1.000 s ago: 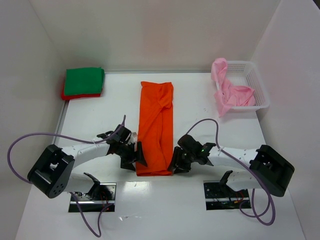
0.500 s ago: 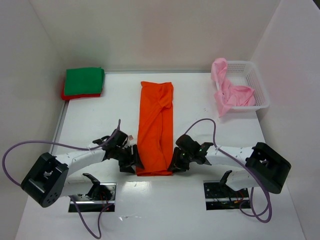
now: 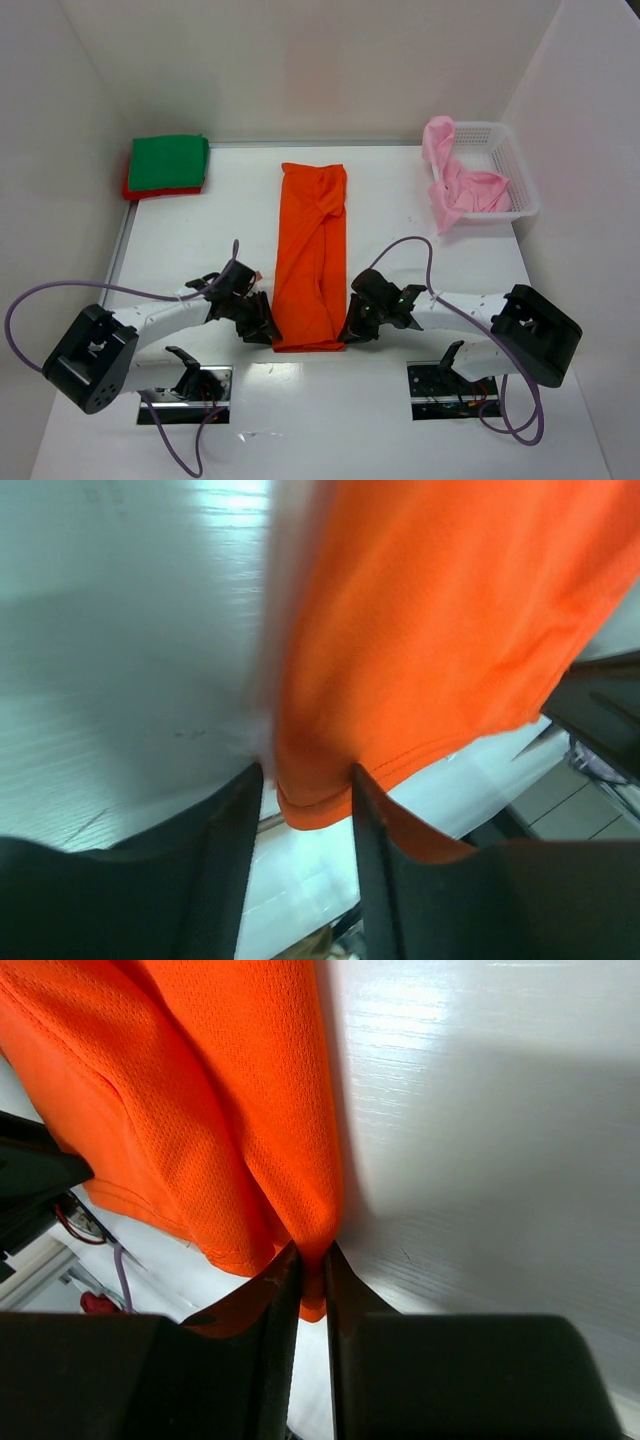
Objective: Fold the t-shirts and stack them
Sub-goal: Grab the bottom of the folded rectangular tshirt with both arms, then fold the folded rectangular tshirt in 1/3 of the way
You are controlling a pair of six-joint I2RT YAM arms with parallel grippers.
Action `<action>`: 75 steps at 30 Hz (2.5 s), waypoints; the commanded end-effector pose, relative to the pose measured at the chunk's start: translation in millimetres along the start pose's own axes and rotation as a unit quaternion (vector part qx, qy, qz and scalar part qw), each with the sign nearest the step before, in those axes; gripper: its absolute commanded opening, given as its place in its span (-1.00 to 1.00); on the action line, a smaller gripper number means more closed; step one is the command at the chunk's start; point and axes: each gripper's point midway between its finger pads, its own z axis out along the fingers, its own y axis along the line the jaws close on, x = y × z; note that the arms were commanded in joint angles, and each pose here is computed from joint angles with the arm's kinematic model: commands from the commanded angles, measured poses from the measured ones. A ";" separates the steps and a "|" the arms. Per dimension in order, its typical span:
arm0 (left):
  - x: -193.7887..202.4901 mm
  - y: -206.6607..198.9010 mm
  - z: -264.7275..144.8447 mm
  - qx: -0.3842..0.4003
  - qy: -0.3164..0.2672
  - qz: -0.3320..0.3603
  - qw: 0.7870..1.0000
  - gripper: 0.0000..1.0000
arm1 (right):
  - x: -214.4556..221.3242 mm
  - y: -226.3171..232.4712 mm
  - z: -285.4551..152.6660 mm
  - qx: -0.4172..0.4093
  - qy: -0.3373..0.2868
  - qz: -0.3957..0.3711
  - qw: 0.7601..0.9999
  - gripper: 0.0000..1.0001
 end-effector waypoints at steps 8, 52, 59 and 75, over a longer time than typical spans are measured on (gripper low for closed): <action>-3.9 5.2 -0.1 -0.013 -0.026 -0.037 0.999 -0.83 | -7.3 15.2 -3.9 -0.019 -0.022 -0.004 1.000 -0.79; -223.6 -116.2 -53.9 -0.015 -0.203 0.123 0.971 -1.00 | -243.7 90.7 -89.3 -0.081 -0.259 -0.012 0.962 -1.00; -259.1 -114.7 -53.2 -0.011 -0.210 0.123 0.970 -1.00 | -285.8 87.8 -76.5 -0.071 -0.264 -0.006 0.962 -1.00; -299.8 -110.2 -25.3 0.007 -0.192 0.130 0.973 -0.91 | -319.1 74.2 -42.6 -0.056 -0.257 -0.004 0.965 -0.93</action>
